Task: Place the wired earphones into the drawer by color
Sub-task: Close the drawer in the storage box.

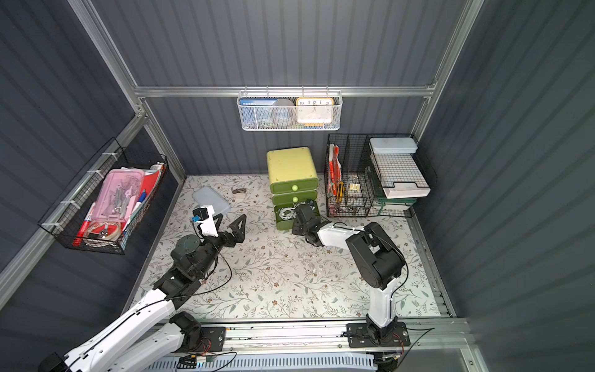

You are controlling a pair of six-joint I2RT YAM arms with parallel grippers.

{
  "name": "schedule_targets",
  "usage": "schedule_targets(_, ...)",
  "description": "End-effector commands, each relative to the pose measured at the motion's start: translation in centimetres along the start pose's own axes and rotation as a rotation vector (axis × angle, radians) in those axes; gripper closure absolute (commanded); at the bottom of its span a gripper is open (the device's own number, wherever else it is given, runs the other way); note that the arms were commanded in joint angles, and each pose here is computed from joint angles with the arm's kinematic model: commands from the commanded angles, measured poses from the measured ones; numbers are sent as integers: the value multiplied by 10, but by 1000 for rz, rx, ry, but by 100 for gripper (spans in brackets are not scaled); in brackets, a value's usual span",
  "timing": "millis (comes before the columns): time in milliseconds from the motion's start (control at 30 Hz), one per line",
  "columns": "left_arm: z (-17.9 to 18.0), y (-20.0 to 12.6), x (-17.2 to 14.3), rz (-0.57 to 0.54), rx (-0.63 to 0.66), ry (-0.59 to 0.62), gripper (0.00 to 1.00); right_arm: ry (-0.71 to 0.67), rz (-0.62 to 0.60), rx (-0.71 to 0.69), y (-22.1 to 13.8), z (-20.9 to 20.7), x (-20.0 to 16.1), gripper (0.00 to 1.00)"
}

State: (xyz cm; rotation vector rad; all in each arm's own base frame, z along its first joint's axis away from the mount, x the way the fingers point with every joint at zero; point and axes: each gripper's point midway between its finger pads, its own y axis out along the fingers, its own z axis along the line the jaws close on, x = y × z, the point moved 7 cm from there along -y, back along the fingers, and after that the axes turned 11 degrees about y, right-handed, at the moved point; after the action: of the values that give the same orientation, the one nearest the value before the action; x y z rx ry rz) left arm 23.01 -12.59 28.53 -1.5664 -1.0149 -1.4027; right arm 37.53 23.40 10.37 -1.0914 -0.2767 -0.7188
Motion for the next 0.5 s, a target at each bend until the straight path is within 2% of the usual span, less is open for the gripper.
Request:
schedule_targets(0, -1, -2, -1, -8, -17, -12, 1, 44, -44, 6, 4, 5, 13, 65)
schedule_targets(467, -6, -4, -3, -16, -75, -40, 1, 195, -107, 30, 21, 13, 32, 60)
